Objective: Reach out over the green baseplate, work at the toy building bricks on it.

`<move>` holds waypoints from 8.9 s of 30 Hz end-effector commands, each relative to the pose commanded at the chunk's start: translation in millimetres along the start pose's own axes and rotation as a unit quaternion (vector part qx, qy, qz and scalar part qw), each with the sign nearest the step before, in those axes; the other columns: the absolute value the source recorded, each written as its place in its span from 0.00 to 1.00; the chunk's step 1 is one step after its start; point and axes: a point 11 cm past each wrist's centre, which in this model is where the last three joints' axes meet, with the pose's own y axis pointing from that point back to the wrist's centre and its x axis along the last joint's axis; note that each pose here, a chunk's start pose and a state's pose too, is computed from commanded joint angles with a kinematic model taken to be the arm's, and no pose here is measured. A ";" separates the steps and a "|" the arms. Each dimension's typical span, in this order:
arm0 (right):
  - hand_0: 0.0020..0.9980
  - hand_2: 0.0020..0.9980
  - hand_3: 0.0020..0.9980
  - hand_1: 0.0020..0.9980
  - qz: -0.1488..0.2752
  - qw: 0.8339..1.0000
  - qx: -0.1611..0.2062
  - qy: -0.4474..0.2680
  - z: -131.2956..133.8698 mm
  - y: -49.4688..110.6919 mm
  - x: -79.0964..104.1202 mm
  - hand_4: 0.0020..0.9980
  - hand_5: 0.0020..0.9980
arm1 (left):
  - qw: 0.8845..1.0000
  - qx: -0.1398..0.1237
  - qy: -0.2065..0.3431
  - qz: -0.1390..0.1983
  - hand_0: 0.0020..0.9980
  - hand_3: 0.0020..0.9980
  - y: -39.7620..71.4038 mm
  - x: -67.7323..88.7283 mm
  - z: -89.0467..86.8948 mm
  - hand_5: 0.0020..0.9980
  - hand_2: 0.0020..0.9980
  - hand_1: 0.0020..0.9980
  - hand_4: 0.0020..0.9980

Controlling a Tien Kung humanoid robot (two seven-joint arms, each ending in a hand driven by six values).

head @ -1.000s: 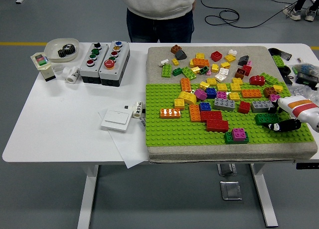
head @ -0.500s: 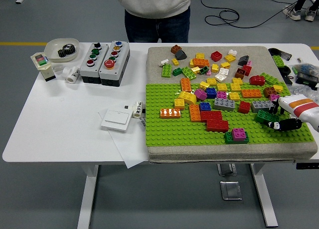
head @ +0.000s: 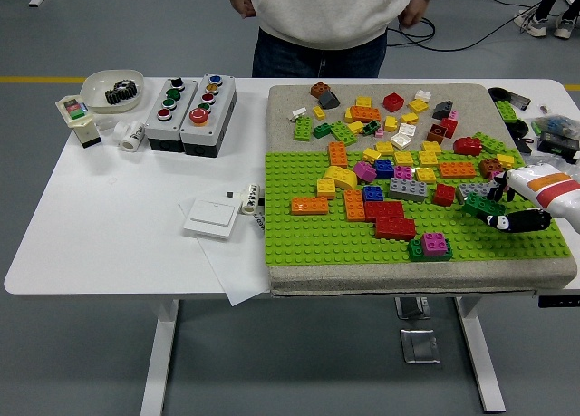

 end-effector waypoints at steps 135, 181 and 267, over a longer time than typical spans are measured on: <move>0.39 0.65 0.57 0.55 -0.001 0.978 0.177 0.106 -69.4 -0.9 -6.9 0.80 0.53 | 1.000 -0.001 0.007 -0.004 0.63 0.57 0.7 -3.6 1.4 0.62 0.74 0.74 0.61; 0.79 0.85 0.87 0.77 0.078 0.982 0.172 0.019 -77.8 10.7 21.9 1.00 0.67 | 1.000 -0.002 0.002 -0.002 0.63 0.57 0.4 -1.9 2.1 0.62 0.73 0.74 0.62; 0.63 0.71 0.60 0.65 0.039 0.976 0.213 0.033 -91.1 51.9 -15.2 0.89 0.62 | 1.000 -0.001 -0.002 -0.002 0.63 0.57 0.3 -2.0 3.6 0.62 0.73 0.74 0.61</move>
